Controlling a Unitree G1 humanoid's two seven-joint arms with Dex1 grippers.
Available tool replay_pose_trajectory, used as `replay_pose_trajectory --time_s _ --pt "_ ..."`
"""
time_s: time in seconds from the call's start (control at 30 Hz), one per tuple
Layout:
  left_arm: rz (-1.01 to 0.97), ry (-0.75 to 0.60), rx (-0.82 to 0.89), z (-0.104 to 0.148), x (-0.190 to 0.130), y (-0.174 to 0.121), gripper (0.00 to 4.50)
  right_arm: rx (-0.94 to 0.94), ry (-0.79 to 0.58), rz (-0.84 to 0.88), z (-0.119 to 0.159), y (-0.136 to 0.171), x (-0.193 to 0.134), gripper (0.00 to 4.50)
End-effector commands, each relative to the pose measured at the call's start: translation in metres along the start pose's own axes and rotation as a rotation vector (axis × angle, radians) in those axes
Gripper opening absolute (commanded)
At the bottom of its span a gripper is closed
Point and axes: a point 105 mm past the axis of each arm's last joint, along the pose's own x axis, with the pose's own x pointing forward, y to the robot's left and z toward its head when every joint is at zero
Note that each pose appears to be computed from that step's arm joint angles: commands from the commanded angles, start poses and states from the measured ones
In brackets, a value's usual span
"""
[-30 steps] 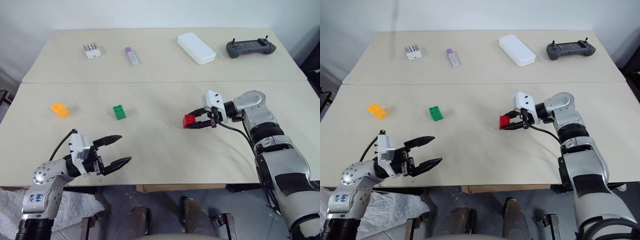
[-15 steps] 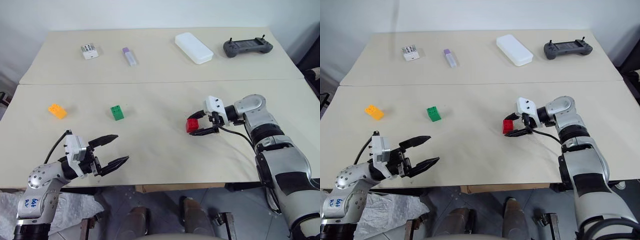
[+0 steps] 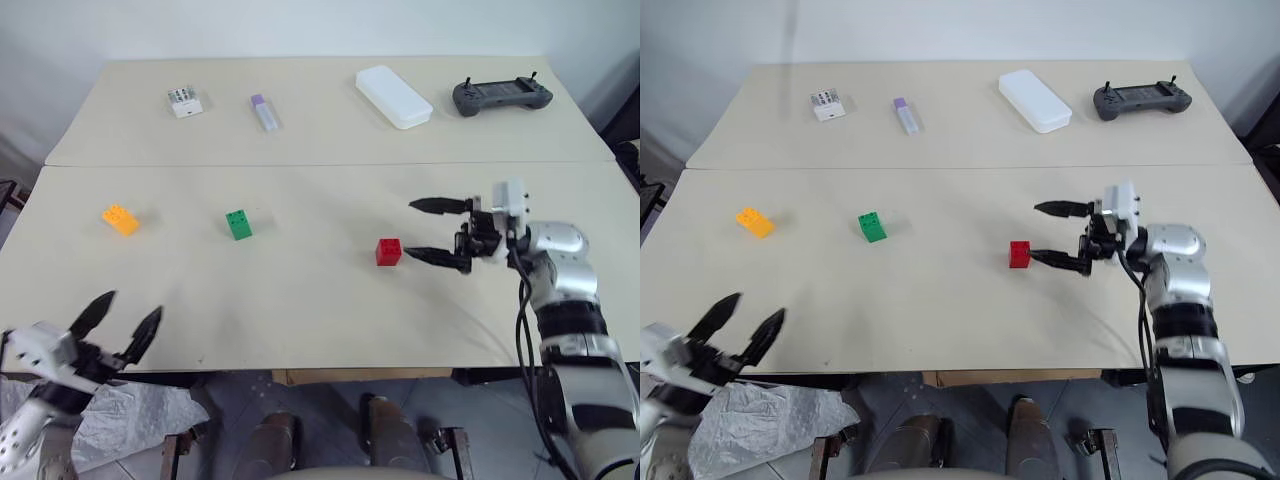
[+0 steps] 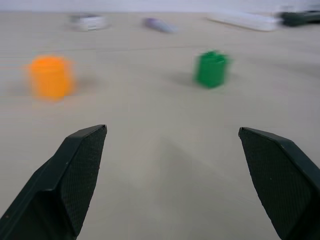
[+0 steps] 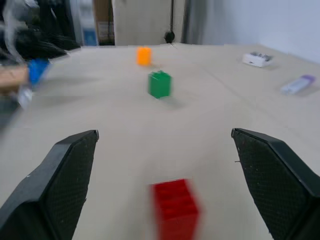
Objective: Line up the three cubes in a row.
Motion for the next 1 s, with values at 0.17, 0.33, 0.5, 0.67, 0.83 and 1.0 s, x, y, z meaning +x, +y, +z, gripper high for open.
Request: replay_pose_trajectory --time_s 0.17,0.33,0.5,0.67,0.83,1.0 --pt "-0.040 -0.027 -0.036 0.002 0.002 -0.019 4.50 -0.067 0.033 -0.156 0.005 0.002 -0.033 4.46" --pt "-0.084 -0.068 -0.065 0.015 0.046 -0.042 4.50 -0.073 0.032 -0.192 0.005 0.001 -0.036 4.46" --pt "-0.012 -0.040 -0.113 0.022 0.099 -0.048 4.50 -0.070 0.027 -0.179 0.004 0.004 -0.031 4.46" --pt "0.007 0.036 -0.113 0.015 0.133 -0.075 4.50 -0.080 0.027 -0.179 0.008 0.001 -0.030 4.46" --pt "0.029 0.050 -0.121 0.010 0.161 -0.102 4.50 -0.068 0.024 -0.177 0.009 0.002 -0.028 4.46" --pt "-0.013 0.042 -0.091 0.007 0.185 -0.135 4.50 -0.048 0.025 -0.171 0.008 0.004 -0.028 4.46"
